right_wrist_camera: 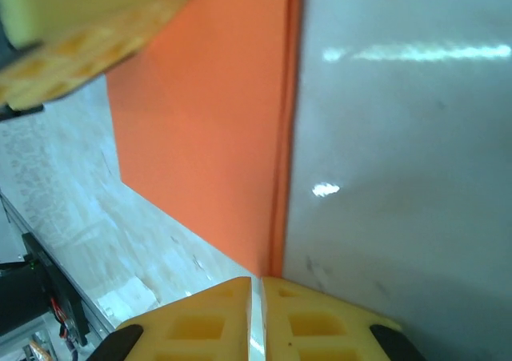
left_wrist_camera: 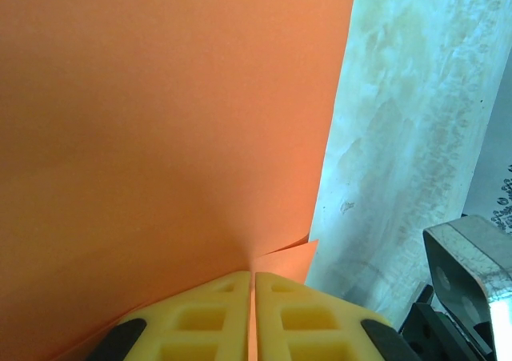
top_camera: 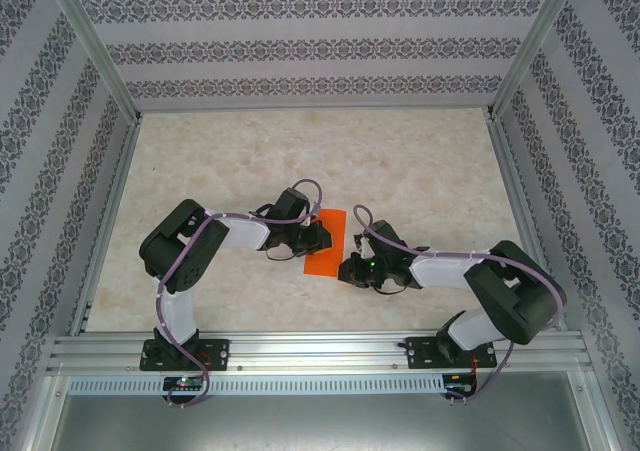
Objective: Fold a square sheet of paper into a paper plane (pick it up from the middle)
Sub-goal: Fold the triangle a second time at the center of the table, then turn over the paper at the center of the table.
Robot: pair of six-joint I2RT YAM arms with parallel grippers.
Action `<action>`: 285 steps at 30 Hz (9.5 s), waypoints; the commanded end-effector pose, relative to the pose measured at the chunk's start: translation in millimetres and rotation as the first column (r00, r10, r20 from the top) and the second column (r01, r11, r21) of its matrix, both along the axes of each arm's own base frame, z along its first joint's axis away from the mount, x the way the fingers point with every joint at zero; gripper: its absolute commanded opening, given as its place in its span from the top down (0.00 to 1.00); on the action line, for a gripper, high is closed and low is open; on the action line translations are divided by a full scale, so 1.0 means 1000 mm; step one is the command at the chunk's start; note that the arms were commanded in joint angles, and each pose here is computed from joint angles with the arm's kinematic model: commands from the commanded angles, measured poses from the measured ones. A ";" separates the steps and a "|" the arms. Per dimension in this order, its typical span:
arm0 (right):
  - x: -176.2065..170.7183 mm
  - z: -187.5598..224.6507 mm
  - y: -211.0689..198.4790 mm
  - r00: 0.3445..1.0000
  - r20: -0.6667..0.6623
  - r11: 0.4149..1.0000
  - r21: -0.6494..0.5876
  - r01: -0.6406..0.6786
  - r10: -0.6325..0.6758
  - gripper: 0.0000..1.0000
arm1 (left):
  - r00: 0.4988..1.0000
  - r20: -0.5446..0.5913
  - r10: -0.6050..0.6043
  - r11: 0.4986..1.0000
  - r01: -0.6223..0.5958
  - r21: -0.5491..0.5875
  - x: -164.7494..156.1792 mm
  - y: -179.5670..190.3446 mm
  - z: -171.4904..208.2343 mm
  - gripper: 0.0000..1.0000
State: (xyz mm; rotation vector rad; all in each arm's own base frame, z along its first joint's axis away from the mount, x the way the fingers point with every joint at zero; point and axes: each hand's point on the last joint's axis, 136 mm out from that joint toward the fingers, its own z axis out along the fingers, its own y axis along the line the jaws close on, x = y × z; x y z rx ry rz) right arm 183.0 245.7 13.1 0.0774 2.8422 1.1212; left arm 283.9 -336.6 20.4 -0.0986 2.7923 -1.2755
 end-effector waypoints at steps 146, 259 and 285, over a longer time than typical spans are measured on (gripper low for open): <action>0.079 0.026 0.021 0.983 0.117 0.989 0.050 0.137 -0.142 0.62 | 0.999 0.041 -0.011 0.994 0.006 0.112 0.007 0.033 0.012 0.85; 0.056 0.148 -0.145 0.950 0.286 0.414 -0.885 0.213 0.122 0.89 | 0.775 0.470 0.422 0.787 -0.571 0.234 0.024 0.165 0.125 0.58; 0.041 0.076 0.061 0.938 0.151 0.856 -0.474 -0.207 0.311 0.55 | 0.647 0.564 0.513 0.677 -0.709 0.197 0.000 0.220 0.142 0.56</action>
